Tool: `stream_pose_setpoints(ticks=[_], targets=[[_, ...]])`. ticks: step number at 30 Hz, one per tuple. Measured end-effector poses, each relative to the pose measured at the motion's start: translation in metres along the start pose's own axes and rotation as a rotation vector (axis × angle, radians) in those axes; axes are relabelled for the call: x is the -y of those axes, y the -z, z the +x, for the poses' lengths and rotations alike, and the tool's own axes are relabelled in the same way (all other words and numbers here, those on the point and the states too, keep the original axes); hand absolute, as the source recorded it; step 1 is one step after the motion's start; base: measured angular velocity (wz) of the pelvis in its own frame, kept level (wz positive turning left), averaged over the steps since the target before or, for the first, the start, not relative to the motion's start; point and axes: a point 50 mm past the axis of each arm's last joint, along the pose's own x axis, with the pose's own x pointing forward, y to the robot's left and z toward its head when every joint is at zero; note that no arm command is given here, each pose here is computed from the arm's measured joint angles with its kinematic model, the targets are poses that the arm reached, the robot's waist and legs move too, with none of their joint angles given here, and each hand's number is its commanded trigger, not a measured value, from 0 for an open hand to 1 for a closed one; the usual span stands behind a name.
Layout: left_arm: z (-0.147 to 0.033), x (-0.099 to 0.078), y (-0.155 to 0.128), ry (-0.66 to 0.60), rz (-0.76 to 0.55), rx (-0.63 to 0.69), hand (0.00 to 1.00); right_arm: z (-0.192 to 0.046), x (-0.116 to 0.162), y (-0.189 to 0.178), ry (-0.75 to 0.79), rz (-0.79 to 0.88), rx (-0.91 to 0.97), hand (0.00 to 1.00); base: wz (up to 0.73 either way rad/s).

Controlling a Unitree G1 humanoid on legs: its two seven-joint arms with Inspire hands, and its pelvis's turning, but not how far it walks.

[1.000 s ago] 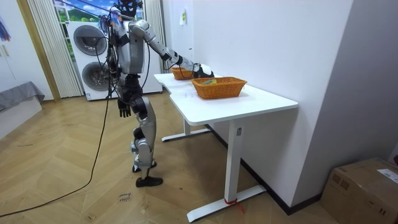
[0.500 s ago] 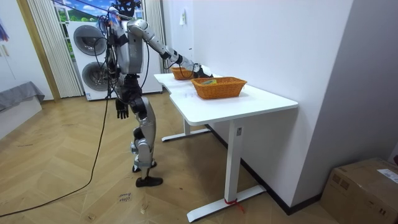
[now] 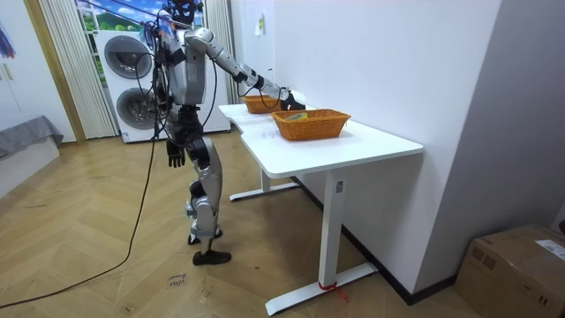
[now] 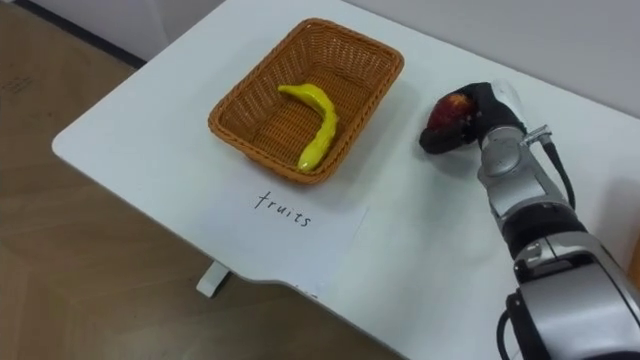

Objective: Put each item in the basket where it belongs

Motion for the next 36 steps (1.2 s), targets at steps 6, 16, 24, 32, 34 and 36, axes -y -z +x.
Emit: stream_pose_setpoints(ticks=[6, 16, 24, 32, 34, 36], targets=[[0.000, 0.000, 0.001, 0.002, 0.001, -0.004, 0.00, 0.000, -0.001, 0.000, -0.005, -0.013, 0.001, 1.00, 0.00], [0.000, -0.002, 0.000, -0.005, 0.004, 0.000, 0.00, 0.000, -0.006, 0.001, -0.055, -0.040, -0.013, 1.00, 0.00], [0.000, -0.005, -0.001, -0.015, -0.015, 0.010, 0.00, -0.003, -0.014, -0.015, -0.115, -0.023, 0.045, 1.00, 0.00], [0.000, -0.011, -0.001, -0.039, -0.056, 0.011, 0.00, -0.013, -0.012, -0.056, -0.117, -0.007, 0.223, 1.00, 0.00], [0.000, -0.013, 0.001, -0.047, -0.081, 0.004, 0.00, -0.016, -0.006, -0.066, -0.099, 0.013, 0.263, 1.00, -0.02], [-0.001, -0.015, 0.002, -0.052, -0.092, 0.011, 0.00, -0.019, 0.001, -0.077, -0.076, 0.034, 0.306, 1.00, 0.00]])
